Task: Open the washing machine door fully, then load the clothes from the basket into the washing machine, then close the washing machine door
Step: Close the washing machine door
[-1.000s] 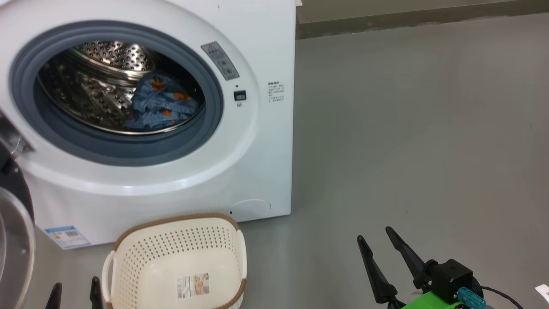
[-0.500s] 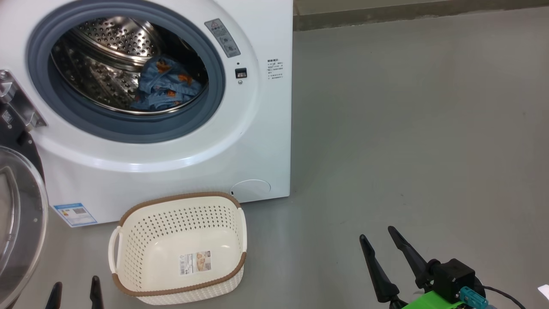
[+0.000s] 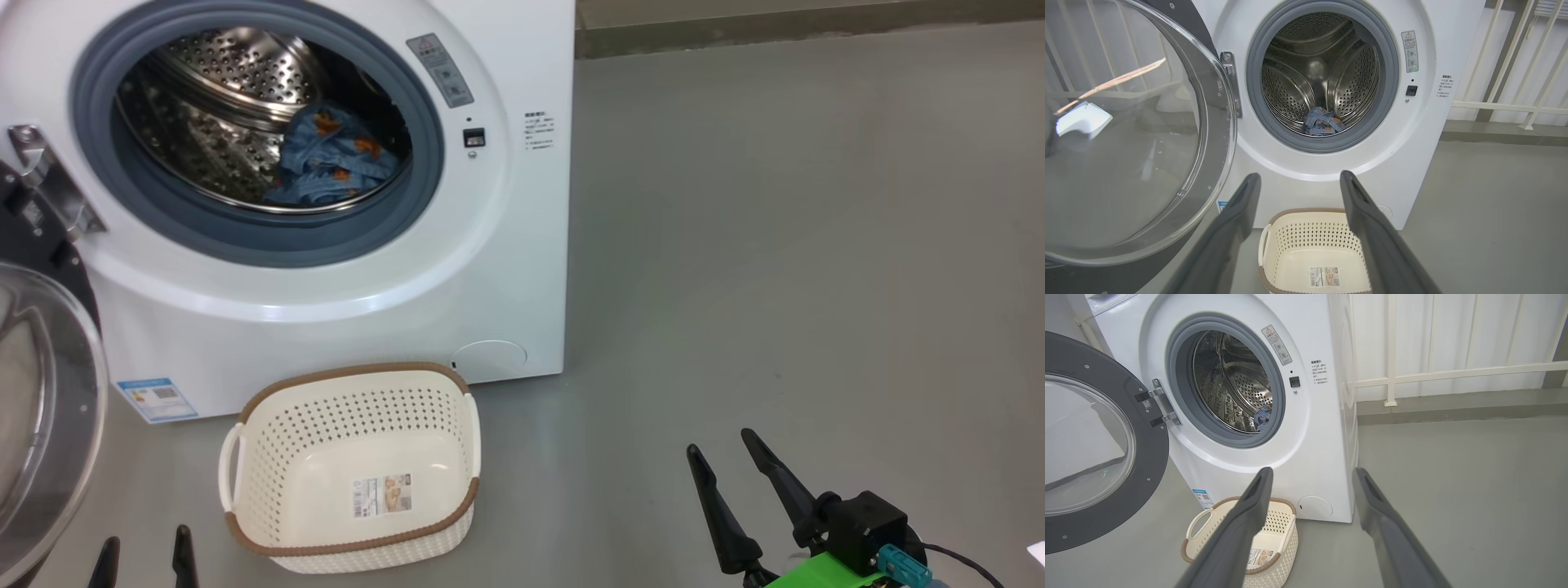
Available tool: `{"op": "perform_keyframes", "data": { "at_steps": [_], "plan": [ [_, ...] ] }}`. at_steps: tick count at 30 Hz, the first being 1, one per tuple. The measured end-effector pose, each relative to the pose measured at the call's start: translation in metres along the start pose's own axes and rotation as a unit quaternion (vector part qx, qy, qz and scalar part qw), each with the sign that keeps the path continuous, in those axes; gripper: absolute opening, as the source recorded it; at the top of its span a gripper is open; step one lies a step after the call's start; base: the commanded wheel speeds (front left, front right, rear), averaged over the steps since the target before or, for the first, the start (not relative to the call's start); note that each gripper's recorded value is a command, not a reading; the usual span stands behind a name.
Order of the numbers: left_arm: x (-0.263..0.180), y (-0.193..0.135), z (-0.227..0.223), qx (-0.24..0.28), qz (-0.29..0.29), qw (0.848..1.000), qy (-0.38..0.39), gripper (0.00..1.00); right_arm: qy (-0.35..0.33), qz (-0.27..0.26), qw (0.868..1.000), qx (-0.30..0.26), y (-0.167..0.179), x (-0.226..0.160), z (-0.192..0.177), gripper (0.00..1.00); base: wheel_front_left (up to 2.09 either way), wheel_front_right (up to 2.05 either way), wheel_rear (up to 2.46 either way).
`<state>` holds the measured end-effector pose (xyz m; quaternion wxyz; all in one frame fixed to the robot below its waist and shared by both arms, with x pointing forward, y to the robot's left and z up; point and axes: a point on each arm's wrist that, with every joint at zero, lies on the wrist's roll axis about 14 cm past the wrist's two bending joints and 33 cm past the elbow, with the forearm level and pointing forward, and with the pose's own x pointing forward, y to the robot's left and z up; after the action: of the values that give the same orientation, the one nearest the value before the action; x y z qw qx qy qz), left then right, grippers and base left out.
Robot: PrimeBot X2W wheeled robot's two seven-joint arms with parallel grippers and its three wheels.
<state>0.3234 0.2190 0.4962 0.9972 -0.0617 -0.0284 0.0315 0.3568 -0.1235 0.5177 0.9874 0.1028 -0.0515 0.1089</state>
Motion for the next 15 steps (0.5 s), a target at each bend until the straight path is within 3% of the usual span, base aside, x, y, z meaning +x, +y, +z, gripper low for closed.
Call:
{"op": "perform_keyframes", "data": {
  "at_steps": [15],
  "plan": [
    [-0.032,0.044,0.002,0.0,0.075,0.997,-0.003,1.0,0.008,0.067,0.998,0.001,0.04,0.02,-0.006,1.0,0.0,0.0,0.0]
  ]
}}
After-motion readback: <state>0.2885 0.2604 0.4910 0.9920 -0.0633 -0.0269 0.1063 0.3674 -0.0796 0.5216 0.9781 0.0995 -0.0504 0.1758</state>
